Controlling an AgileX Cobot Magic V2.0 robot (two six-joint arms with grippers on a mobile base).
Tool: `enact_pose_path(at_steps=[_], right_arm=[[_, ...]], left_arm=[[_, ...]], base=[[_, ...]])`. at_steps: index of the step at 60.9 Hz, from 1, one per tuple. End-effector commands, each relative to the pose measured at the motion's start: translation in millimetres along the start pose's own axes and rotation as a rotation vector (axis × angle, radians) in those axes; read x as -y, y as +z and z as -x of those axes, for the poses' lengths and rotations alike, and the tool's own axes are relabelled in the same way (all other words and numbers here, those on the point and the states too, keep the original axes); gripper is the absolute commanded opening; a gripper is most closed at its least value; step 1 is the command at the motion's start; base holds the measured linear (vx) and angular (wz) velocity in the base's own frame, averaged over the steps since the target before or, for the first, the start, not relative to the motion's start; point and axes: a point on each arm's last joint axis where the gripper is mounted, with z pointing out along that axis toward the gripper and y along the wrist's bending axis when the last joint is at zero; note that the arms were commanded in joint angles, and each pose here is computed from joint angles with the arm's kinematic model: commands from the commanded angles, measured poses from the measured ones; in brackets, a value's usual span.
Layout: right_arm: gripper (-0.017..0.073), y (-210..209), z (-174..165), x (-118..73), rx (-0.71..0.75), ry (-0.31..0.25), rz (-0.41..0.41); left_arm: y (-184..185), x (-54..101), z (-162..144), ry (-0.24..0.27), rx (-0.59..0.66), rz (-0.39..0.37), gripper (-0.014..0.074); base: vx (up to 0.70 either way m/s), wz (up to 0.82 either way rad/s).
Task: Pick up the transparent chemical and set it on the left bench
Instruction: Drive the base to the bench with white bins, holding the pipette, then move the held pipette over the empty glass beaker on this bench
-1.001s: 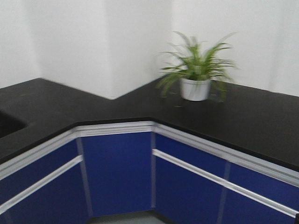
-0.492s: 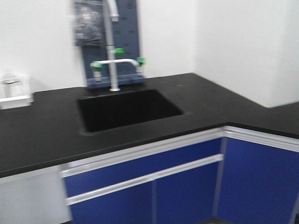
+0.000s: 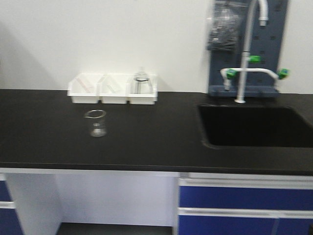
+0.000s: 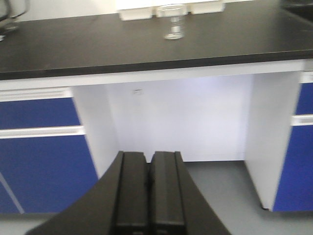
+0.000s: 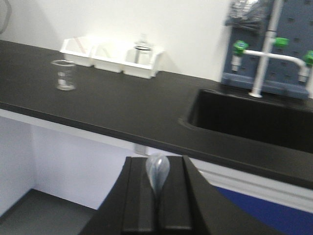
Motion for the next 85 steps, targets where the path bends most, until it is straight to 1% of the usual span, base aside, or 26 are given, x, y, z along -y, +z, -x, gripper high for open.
enact_pose_path(at_steps=[1,17,34,85], right_arm=[[-0.0003,0.1,16.0,-0.7,0.098,-0.001,0.018],[-0.0003,0.1,16.0,-0.7,0.098,-0.001,0.018],[-0.0003,0.1,16.0,-0.7,0.098,-0.001,0.018],[-0.0003,0.0,16.1,-0.7,0.099,-0.001,0.019]], left_arm=[[-1.3,-0.1,2.8,-0.009,0.081,0.002,-0.0003],[-1.3,-0.1,2.8,-0.009,0.081,0.002,-0.0003],[-1.3,-0.1,2.8,-0.009,0.081,0.002,-0.0003],[-1.3,-0.1,2.8,-0.009,0.081,0.002,-0.0003]], base=[[0.16,0.65],[0.19,0.51],[0.26,0.26],[0.34,0.03]])
